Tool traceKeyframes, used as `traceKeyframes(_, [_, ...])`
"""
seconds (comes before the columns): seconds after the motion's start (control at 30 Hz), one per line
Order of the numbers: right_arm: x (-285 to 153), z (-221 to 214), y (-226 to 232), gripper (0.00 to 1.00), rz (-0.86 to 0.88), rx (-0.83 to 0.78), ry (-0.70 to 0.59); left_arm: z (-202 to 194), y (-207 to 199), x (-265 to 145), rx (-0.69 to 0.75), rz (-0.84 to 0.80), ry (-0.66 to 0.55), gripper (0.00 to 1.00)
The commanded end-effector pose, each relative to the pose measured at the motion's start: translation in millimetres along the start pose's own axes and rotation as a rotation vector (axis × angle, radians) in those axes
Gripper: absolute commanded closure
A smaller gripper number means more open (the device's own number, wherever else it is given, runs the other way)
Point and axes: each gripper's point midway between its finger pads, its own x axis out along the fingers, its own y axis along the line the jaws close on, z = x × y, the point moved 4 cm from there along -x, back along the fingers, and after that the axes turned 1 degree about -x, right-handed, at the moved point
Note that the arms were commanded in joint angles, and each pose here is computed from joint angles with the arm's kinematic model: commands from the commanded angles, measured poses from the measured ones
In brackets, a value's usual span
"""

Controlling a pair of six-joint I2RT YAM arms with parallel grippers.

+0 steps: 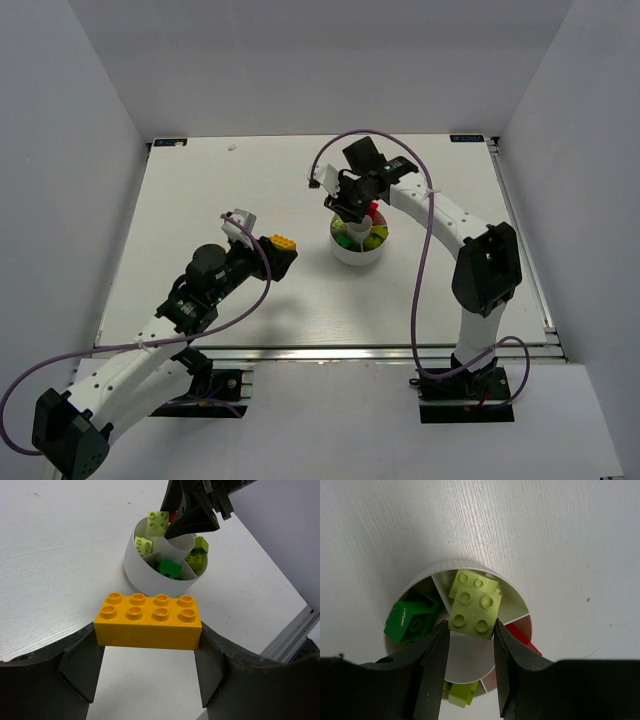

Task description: Sort the legos into containers by color

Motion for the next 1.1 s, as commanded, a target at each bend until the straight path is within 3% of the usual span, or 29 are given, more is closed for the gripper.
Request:
traceKeyframes(0.0, [-2.5,9.0,-2.5,0.72,-0.002,-0.012,0.000,9.7,-2.3,-3.1,0.015,0.004,-0.028,0.76])
traceKeyframes(0.37, [9.8,2.7,-4.1,0.59,-0.010,-0.008,0.041,13.0,-2.6,-5.0,0.017,0.008,-0.034,0.76])
traceKeyframes(0.63, [7.3,4.7,-3.7,0.35,-0.014,-0.007,0.027,18.5,-5.2,-5.9,0.017,0.002,-0.045,0.76])
traceKeyframes(0.87, [-1.3,12.0,-4.7,0.33,-0.028,-0.007,-0.007,22.7,-8.6,-5.9,0.016,-0.011,-0.053,0.76])
traceKeyframes(0.97, [-14.7,22.0,-6.4,0.24,-0.045,-0.008,-0.051,27.0,-13.3,-7.6,0.019,-0.038,-0.063,0.76])
traceKeyframes(1.0, [-19.4,26.2,-7.3,0.11,-0.054,-0.010,-0.071,27.7,-15.3,-7.5,0.022,-0.055,-0.072,0.76])
traceKeyframes(1.07, [-34.3,36.4,-7.2,0.11,-0.073,-0.015,-0.124,26.8,-23.8,-9.1,0.030,-0.121,-0.073,0.75])
